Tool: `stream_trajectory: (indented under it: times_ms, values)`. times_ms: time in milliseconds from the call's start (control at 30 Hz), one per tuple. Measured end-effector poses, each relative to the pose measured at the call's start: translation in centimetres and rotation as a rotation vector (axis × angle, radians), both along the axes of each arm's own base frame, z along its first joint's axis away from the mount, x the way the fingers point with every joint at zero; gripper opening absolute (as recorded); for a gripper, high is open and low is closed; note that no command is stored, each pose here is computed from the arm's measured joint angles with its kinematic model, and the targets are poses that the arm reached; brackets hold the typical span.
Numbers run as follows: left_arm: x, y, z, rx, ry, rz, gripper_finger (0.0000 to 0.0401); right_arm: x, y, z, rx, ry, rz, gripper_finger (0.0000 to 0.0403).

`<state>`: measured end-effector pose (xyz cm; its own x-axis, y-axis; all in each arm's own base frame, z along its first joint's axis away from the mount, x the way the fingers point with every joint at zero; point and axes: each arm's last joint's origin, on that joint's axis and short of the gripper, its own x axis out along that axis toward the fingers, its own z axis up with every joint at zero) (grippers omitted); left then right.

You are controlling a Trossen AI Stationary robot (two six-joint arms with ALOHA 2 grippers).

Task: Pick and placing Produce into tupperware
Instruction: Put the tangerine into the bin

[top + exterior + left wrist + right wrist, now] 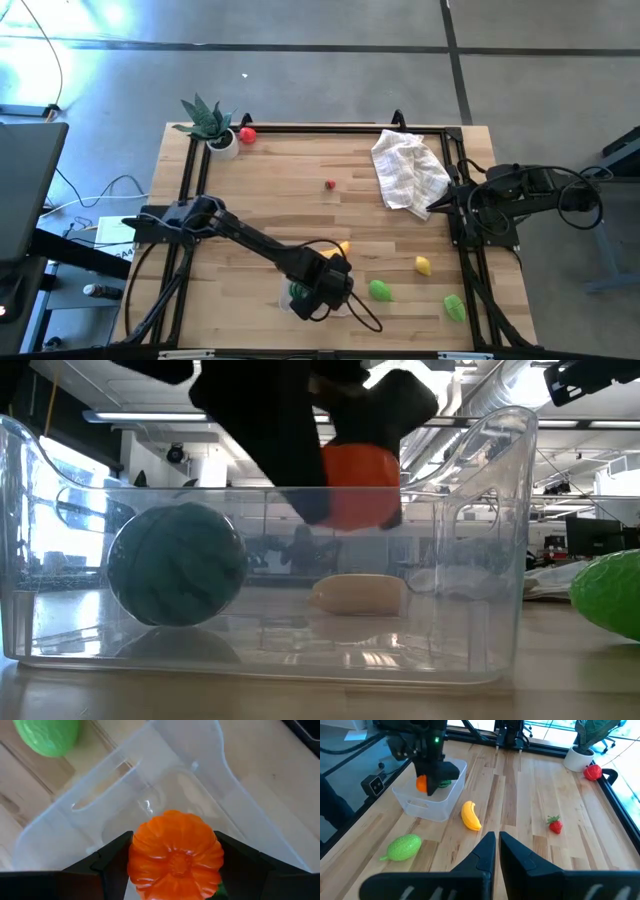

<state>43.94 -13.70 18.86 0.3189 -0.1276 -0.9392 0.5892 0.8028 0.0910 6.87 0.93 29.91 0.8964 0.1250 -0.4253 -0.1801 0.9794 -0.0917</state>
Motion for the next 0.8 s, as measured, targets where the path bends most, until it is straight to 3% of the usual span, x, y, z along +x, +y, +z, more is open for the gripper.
stream_trajectory:
  times_ms: [800]
  values:
    - [-0.8, 0.1, -2.6, -0.032, 0.050, 0.048, 0.0237, 0.0, 0.0, 0.0, 0.000, 0.000, 0.000, 0.0016]
